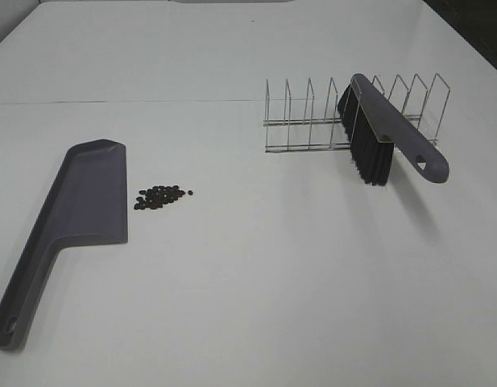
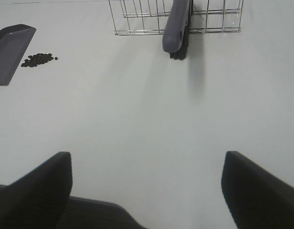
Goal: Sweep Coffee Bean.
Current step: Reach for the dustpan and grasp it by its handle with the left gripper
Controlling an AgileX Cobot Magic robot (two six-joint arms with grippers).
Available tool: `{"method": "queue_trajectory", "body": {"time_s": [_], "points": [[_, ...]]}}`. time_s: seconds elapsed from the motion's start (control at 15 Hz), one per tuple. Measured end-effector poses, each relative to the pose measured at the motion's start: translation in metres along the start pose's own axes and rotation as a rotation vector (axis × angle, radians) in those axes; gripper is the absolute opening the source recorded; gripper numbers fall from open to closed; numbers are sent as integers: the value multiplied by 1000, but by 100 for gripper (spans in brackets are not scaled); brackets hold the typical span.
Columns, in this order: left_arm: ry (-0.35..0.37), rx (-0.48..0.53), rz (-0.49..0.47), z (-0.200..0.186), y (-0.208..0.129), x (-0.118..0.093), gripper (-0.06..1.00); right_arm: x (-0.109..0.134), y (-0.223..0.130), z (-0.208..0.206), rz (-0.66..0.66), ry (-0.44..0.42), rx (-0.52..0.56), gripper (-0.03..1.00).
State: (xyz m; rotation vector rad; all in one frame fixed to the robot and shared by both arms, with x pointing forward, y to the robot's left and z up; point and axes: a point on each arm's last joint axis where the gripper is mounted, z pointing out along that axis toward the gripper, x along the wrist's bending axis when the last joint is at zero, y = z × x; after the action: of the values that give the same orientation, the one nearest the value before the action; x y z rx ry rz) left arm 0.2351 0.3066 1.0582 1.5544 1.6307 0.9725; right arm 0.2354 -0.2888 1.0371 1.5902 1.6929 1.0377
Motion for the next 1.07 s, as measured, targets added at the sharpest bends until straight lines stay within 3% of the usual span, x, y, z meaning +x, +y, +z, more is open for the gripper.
{"method": "queue_trajectory", "body": {"time_s": [0.4, 0.53, 1.07], "points": [[3, 171, -18, 24, 12, -1, 88, 0, 0, 0, 0, 0, 0, 80], [7, 324, -12, 48, 19, -3, 88, 0, 0, 0, 0, 0, 0, 79], [-4, 698, -11, 118, 29, -9, 88, 0, 0, 0, 0, 0, 0, 79]]}}
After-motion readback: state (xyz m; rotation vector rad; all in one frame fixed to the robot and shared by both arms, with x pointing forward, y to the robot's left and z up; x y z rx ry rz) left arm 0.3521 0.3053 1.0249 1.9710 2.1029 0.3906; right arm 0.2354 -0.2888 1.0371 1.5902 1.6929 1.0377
